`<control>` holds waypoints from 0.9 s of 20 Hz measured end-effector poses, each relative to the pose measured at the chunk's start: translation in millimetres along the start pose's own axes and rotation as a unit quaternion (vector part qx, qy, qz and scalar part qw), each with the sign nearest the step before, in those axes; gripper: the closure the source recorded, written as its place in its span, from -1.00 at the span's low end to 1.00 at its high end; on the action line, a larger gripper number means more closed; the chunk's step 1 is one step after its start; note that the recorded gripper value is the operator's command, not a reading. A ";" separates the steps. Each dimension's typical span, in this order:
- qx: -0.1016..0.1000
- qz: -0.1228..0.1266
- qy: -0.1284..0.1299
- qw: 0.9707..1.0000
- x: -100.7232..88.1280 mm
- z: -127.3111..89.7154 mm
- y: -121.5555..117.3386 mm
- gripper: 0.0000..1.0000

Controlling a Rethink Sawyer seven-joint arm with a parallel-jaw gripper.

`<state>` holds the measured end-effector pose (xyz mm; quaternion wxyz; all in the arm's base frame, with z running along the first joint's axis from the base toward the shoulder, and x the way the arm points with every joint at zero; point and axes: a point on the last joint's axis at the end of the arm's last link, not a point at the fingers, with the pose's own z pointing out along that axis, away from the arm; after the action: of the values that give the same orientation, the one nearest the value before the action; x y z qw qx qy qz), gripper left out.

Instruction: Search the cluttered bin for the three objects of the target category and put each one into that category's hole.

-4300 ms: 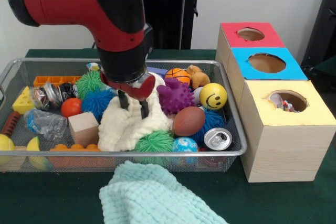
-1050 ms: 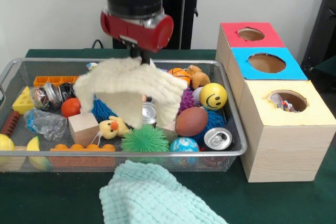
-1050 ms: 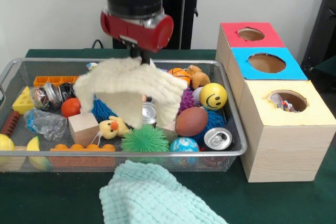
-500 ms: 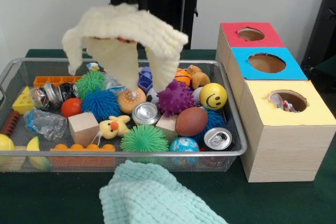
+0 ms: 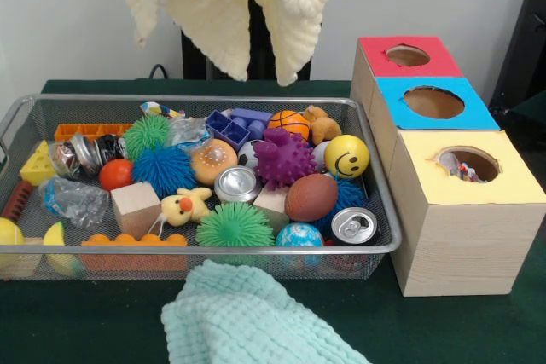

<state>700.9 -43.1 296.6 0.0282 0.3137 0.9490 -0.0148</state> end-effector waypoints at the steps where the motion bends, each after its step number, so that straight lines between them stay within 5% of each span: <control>1: 0.001 -0.001 -0.001 1.000 1.2 -3.2 0.8 1.00; 8: 0.004 -0.003 -0.008 1.000 4.0 -21.7 1.5 1.00; 18: 0.008 0.003 0.000 1.000 4.2 -15.1 -9.2 1.00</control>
<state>691.4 -47.3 311.5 0.0254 0.3172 0.9478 -0.0222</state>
